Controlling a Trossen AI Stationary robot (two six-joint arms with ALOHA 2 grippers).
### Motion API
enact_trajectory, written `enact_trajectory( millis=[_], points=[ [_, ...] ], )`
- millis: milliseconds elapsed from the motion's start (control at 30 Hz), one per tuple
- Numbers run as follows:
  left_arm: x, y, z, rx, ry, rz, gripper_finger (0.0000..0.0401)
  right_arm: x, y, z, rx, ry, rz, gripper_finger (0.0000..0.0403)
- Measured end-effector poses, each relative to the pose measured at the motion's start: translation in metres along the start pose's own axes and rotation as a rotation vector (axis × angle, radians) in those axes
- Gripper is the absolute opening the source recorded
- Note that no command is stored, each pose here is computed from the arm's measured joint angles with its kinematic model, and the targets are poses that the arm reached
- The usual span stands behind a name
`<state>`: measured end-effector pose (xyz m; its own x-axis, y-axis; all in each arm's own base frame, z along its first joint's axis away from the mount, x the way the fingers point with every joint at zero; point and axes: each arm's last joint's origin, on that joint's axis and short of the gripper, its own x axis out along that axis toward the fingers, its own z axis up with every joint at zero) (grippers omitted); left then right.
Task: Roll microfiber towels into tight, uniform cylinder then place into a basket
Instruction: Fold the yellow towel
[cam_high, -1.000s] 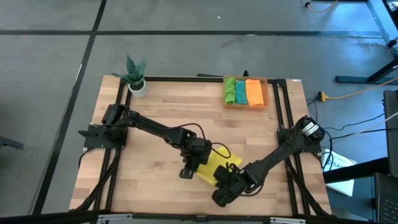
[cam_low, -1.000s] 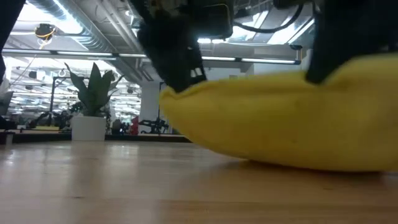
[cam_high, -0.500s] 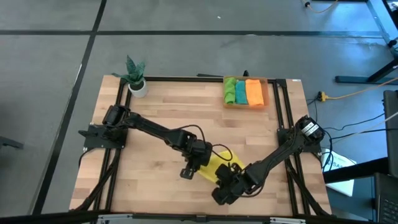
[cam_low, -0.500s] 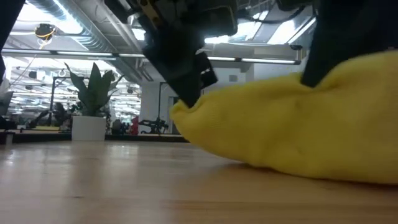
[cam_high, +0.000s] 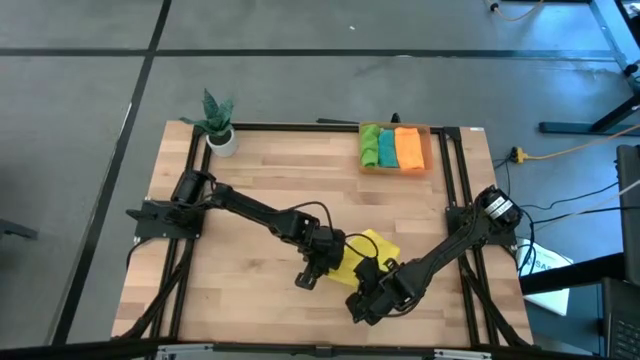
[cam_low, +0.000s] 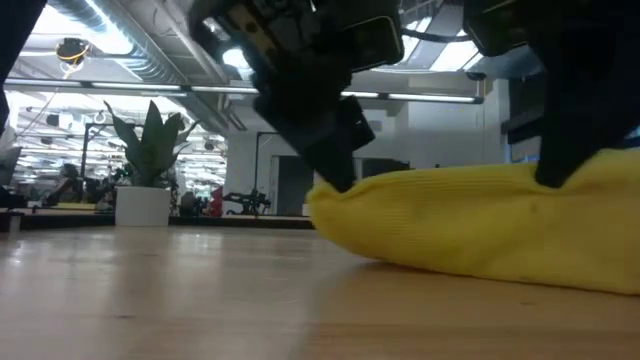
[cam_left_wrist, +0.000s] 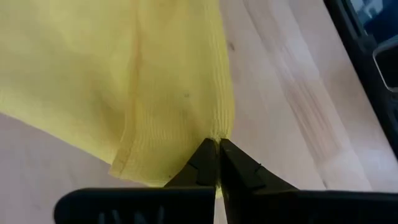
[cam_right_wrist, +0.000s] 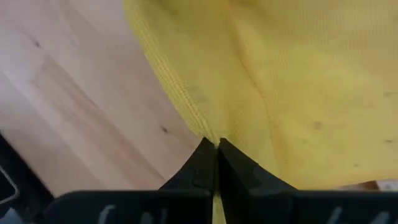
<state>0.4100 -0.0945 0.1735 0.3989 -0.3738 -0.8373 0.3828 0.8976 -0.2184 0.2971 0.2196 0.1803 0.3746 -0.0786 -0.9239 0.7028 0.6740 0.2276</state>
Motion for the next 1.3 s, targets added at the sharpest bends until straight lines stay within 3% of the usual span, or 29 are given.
enact_trajectory(
  millis=[200,400,633,767,933,1300],
  points=[
    [-0.008,0.019,0.009,-0.08,-0.095,0.035,0.0,0.0,-0.002,-0.002,-0.008,0.068,-0.011,0.0013],
    [-0.012,0.032,0.006,-0.153,-0.09,0.002,0.0,-0.001,-0.001,-0.005,-0.017,0.072,-0.003,0.0013],
    [-0.01,0.023,0.0,-0.183,-0.016,-0.048,0.0,-0.002,0.009,-0.005,-0.089,0.059,0.1,0.0012],
    [-0.006,0.009,-0.001,-0.086,0.011,-0.152,0.0,-0.003,0.016,-0.005,-0.137,0.03,0.173,0.0007],
    [-0.003,0.003,0.004,-0.045,-0.024,0.014,0.0,-0.005,0.015,-0.011,-0.114,-0.085,0.134,0.0018],
    [-0.005,0.011,0.016,-0.063,-0.155,0.093,0.0,-0.011,-0.009,-0.032,0.022,-0.095,-0.083,0.0009]
  ],
)
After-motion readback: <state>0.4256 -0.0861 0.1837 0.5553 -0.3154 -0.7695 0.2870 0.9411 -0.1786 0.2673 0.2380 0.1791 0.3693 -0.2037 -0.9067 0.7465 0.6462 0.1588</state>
